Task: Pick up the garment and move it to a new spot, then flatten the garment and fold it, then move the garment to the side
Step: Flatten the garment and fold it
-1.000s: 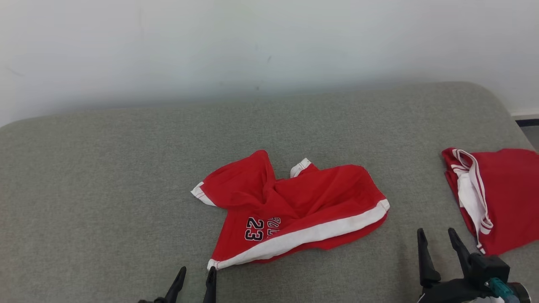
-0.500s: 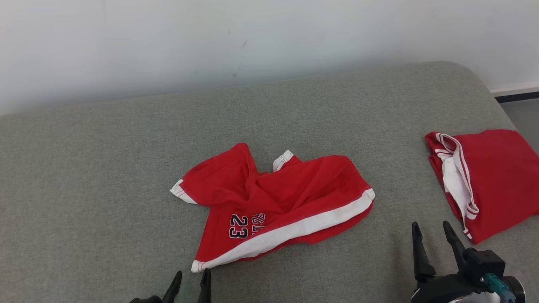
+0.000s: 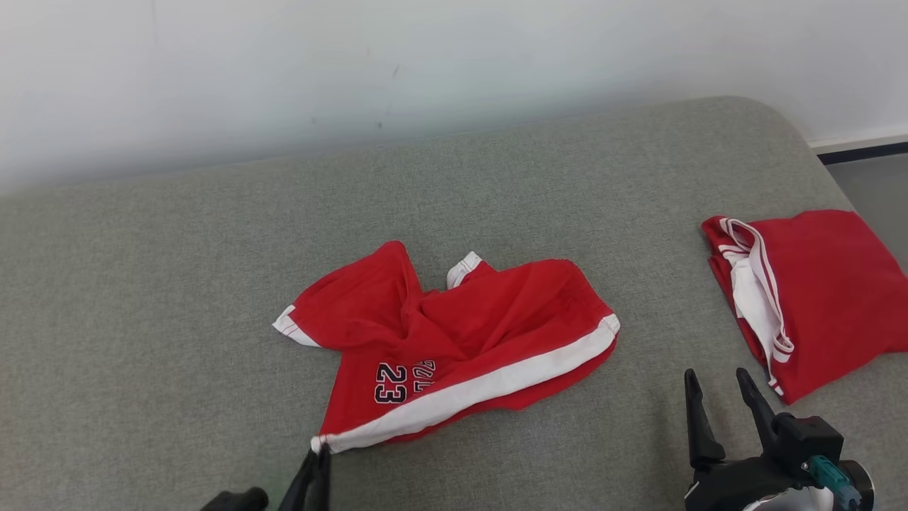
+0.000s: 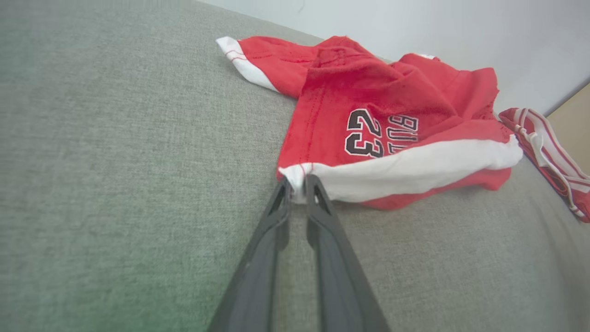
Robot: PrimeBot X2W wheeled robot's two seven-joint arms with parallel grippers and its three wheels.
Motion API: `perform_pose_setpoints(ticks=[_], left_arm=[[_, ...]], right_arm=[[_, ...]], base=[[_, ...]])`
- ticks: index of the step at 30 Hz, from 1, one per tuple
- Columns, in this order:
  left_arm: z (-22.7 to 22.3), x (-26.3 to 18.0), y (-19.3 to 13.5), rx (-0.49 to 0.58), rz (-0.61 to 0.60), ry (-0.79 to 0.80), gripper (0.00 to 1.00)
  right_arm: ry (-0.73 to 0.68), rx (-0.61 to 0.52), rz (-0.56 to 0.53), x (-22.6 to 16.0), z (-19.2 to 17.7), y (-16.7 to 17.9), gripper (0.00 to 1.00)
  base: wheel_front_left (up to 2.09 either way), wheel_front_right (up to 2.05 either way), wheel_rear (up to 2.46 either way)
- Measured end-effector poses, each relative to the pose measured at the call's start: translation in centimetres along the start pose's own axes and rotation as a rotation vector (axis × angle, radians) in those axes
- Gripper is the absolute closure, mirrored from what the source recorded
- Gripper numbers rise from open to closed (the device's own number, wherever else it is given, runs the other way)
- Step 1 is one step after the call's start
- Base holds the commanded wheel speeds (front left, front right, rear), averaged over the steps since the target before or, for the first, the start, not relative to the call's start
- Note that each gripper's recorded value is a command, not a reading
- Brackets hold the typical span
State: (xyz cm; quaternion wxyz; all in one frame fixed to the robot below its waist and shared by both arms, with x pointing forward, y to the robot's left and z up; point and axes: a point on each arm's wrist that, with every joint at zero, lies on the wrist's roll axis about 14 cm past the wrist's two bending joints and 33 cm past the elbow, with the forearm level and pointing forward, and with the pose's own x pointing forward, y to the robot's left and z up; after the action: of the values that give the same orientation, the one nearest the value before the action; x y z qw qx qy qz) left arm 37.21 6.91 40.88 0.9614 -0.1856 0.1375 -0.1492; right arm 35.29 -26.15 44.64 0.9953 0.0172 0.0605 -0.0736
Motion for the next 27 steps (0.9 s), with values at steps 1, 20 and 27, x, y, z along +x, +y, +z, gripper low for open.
perform_pose_setpoints(ticks=[1,20,27], left_arm=[[0.2,0.1,0.1,0.008,0.002,-0.007,1.0],[3.6,-0.9,4.8,0.15,0.182,-0.094,0.0],[5.2,-2.3,5.5,0.235,0.219,-0.142,0.0]], right_arm=[[0.0,0.001,0.0,0.0,0.0,0.0,0.0],[-0.028,0.039,0.045,-0.1,0.7,2.3,0.0],[-0.092,0.049,0.074,-0.3,2.6,3.4,0.0]], base=[[0.0,0.0,0.0],[0.0,0.0,0.0],[0.0,0.0,0.0]])
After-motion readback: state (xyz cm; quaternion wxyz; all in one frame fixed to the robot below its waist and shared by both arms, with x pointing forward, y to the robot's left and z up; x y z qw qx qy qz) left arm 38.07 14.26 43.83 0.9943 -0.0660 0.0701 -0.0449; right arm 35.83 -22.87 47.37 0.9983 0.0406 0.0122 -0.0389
